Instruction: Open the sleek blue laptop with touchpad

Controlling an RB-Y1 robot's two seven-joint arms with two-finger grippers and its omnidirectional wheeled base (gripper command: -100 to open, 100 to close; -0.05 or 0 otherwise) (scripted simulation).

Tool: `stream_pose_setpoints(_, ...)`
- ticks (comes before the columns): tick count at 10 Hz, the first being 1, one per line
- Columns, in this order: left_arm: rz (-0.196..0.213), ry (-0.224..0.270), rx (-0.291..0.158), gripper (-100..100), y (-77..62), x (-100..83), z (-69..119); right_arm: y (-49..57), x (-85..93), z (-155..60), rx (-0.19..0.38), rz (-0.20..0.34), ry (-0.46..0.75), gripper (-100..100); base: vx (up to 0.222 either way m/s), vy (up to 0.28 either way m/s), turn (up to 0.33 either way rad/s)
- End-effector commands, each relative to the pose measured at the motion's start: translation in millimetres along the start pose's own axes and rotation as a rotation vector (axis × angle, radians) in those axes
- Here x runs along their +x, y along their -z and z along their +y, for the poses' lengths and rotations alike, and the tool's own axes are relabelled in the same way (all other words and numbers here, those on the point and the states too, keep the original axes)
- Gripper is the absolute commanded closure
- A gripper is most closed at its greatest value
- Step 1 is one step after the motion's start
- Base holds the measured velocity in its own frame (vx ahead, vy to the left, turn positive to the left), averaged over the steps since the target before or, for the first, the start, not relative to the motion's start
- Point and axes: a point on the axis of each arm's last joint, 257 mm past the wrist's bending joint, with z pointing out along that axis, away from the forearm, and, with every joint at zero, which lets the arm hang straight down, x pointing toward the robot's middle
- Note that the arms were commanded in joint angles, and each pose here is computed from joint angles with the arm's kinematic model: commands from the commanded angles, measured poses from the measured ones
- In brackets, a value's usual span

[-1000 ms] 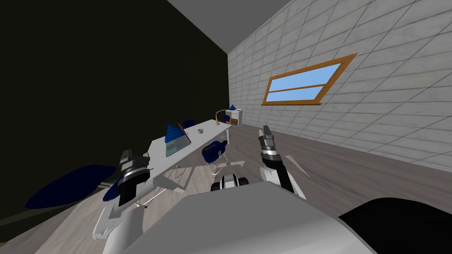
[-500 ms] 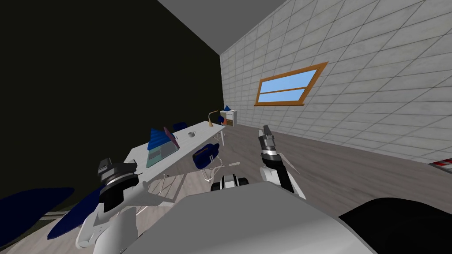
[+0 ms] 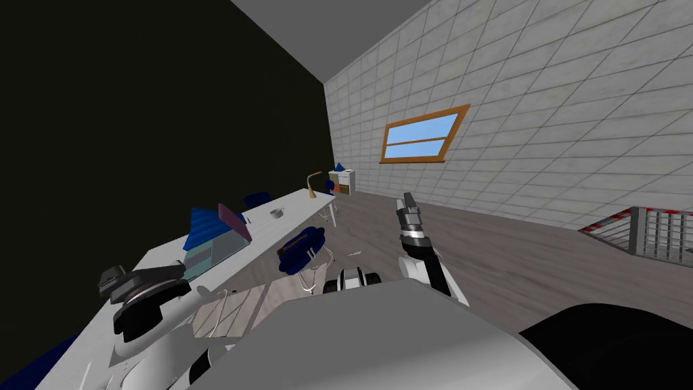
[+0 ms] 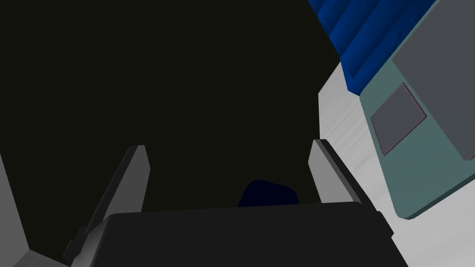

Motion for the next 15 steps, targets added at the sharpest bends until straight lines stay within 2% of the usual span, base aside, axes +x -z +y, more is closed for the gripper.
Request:
stream_pose_setpoints(1, -0.083, 0.058, -0.019, -100, -4.3, -38.9, 4.6, 0.0, -0.1, 0.0, 0.000, 0.000, 0.000, 0, 0.092, -0.072, -0.138)
stream_pose_setpoints(3, -0.168, 0.126, -0.033, -100, -8.2, -76.6, 7.0, 0.0, 0.0, 0.0, 0.000, 0.000, 0.000, 0, 0.141, -0.092, -0.265)
stream_pose_setpoints(5, -0.253, 0.193, -0.060, -100, -6.3, -113.2, 17.7, 0.0, -0.1, 0.0, 0.000, 0.000, 0.000, 0, 0.122, -0.060, -0.189)
stream_pose_setpoints(6, -0.253, 0.193, -0.060, -100, -6.3, -113.2, 17.7, 0.0, -0.1, 0.0, 0.000, 0.000, 0.000, 0, 0.073, -0.015, -0.069)
stream_pose_setpoints(9, -0.343, 0.280, -0.075, -100, -3.8, -151.3, 22.4, 0.0, -0.1, 0.0, 0.000, 0.000, 0.000, 0, 0.081, -0.002, -0.153)
stream_pose_setpoints(14, -0.446, 0.386, -0.093, -100, 2.9, -193.7, 28.1, 0.0, -0.1, 0.0, 0.000, 0.000, 0.000, 0, 0.085, 0.022, -0.127)
stream_pose_setpoints(15, -0.430, 0.370, -0.088, -100, 2.0, -188.5, 27.0, 0.0, -0.1, 0.0, 0.000, 0.000, 0.000, 0, 0.039, 0.026, -0.028)
